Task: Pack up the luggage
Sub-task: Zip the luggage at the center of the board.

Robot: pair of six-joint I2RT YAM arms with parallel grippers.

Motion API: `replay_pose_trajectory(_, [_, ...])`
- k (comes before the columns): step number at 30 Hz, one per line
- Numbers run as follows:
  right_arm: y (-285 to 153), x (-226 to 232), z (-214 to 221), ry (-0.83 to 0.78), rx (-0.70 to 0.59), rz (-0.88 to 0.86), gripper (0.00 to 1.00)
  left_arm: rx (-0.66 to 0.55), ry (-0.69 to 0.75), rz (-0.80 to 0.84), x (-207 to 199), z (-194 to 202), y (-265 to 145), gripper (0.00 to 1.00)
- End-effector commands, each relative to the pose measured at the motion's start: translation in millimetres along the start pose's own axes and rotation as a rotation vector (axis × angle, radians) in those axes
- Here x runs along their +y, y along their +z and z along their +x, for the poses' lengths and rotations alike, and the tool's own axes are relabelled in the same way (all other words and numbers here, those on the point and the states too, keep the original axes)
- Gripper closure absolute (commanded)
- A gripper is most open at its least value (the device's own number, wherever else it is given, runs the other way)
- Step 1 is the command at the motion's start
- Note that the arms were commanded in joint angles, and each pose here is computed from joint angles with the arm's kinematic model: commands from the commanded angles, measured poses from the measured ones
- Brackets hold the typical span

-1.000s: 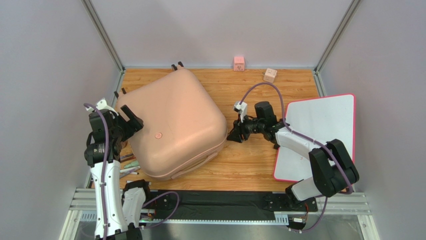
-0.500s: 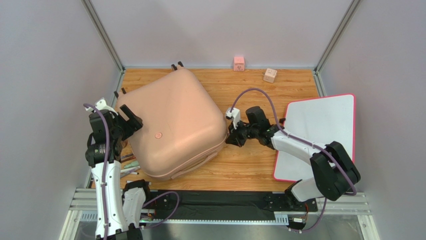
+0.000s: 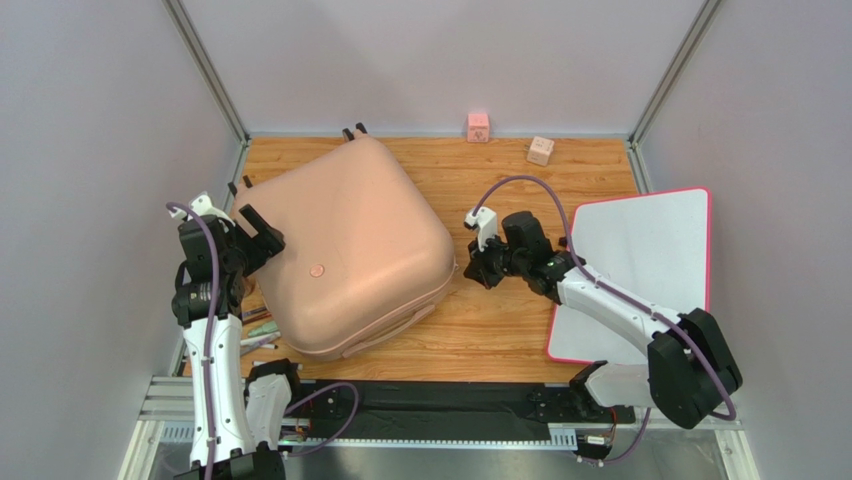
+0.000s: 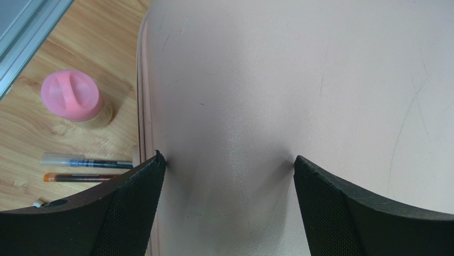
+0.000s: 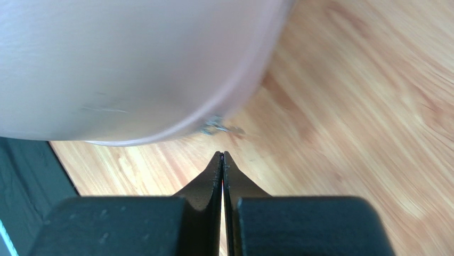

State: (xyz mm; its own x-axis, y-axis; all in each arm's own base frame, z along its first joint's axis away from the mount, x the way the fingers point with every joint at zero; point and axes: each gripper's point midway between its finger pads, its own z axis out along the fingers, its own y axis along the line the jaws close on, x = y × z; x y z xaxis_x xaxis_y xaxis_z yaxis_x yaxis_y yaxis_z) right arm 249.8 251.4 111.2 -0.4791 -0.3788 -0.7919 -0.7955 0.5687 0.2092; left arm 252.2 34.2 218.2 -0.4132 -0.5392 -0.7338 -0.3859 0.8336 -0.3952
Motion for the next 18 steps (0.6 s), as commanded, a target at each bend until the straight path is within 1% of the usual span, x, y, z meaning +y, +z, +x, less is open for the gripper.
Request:
replay_pose_trajectory(1, [-32.2, -23.4, -42.2, 0.07, -0.098, 0.151, 1.0, 0.171, 0.007, -0.1, 23.1, 39.0, -1.5, 0.06])
replay_pose_trajectory(2, [-37.6, -25.9, -48.4, 0.067, -0.111, 0.169, 0.99, 0.128, 0.008, -0.135, 28.8, 30.9, -6.7, 0.06])
replay_pose_trajectory(4, [-50.3, -35.6, -60.6, 0.067, -0.132, 0.244, 0.98, 0.106, 0.005, -0.174, 34.3, 25.6, -13.7, 0.05])
replay_pose_trajectory(5, [-57.6, -39.7, -78.0, 0.058, -0.164, 0.279, 0.96, 0.091, 0.008, -0.228, 44.0, 23.2, -15.9, 0.04])
replay_pose_trajectory(6, [-60.6, -45.4, -84.6, 0.098, -0.176, 0.316, 0.91, 0.094, 0.001, -0.258, 49.9, 24.7, -18.0, 0.03])
replay_pose_trajectory(7, [-65.1, -53.5, -89.6, 0.117, -0.182, 0.363, 0.89, 0.093, -0.013, -0.286, 55.8, 26.3, -18.7, 0.02])
replay_pose_trajectory(8, [-72.0, -55.3, -107.6, 0.117, -0.219, 0.376, 0.87, 0.075, -0.045, -0.307, 61.1, 24.8, -21.4, 0.01])
replay_pose_trajectory(10, [-74.7, -65.4, -118.1, 0.151, -0.239, 0.42, 0.77, 0.08, -0.08, -0.31, 63.1, 28.8, -22.2, 0.01])
replay_pose_trajectory(11, [-74.7, -67.1, -123.9, 0.156, -0.251, 0.428, 0.68, 0.088, -0.105, -0.274, 57.1, 31.5, -20.8, 0.01])
replay_pose_trajectory(12, [-76.3, -69.2, -134.4, 0.156, -0.272, 0.433, 0.64, 0.069, -0.111, -0.24, 52.2, 28.3, -15.9, 0.01])
replay_pose_trajectory(13, [-73.8, -73.2, -139.4, 0.164, -0.282, 0.44, 0.59, 0.086, -0.123, -0.214, 51.1, 37.3, -8.7, 0.01])
replay_pose_trajectory(14, [-64.8, -79.4, -138.3, 0.182, -0.268, 0.446, 0.55, 0.079, -0.153, -0.153, 42.7, 39.9, -5.6, 0.01])
replay_pose_trajectory(15, [-53.9, -89.4, -142.2, 0.212, -0.265, 0.46, 0.47, 0.073, -0.198, -0.068, 34.0, 45.1, 3.9, 0.01])
replay_pose_trajectory(16, [-58.6, -91.2, -151.5, 0.209, -0.288, 0.465, 0.43, 0.065, -0.196, -0.064, 36.4, 47.7, 10.8, 0.01])
replay_pose_trajectory(17, [-42.4, -102.4, -145.3, 0.256, -0.254, 0.473, 0.39, 0.07, -0.242, 0.024, 23.4, 50.4, 12.6, 0.02])
replay_pose_trajectory(18, [-40.4, -107.9, -157.3, 0.271, -0.272, 0.472, 0.37, 0.061, -0.262, 0.061, 22.1, 55.1, 22.6, 0.02])
